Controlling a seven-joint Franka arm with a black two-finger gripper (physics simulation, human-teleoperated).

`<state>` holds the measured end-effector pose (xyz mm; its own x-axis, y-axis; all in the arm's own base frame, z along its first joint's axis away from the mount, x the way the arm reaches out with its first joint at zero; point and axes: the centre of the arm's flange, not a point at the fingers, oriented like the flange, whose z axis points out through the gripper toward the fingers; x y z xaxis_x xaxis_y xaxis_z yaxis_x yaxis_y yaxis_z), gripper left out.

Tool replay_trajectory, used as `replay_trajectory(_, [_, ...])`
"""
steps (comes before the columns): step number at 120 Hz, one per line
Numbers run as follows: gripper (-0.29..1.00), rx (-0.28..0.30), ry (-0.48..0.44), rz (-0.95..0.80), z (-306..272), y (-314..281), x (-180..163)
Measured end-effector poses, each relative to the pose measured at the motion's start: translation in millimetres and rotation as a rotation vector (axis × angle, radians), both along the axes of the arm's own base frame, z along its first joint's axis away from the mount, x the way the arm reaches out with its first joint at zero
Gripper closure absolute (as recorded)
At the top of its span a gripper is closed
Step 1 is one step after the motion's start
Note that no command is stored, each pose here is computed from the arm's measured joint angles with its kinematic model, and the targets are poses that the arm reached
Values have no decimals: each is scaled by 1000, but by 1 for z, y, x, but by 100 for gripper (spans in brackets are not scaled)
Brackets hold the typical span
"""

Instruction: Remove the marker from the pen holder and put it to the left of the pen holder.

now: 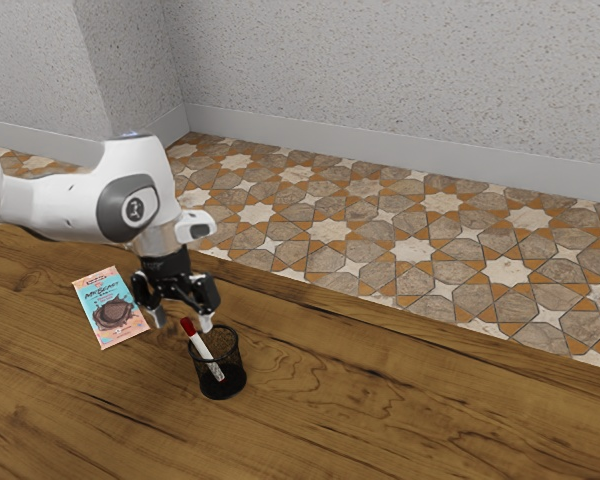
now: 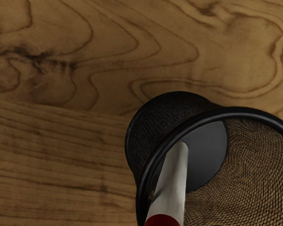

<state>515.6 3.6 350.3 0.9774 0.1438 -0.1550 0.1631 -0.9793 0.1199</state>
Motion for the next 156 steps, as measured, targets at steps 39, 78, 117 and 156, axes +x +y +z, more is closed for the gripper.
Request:
replay_trajectory(39, [35,-4,-6,-11,1,-4,1])
replay_trajectory(78, [60,-6,-18,-52,5,-21,4])
replay_trajectory(117, [75,-2,-64,-61,43,-22,19])
replay_trajectory(156, [78,119,244,-106,133,-10,21])
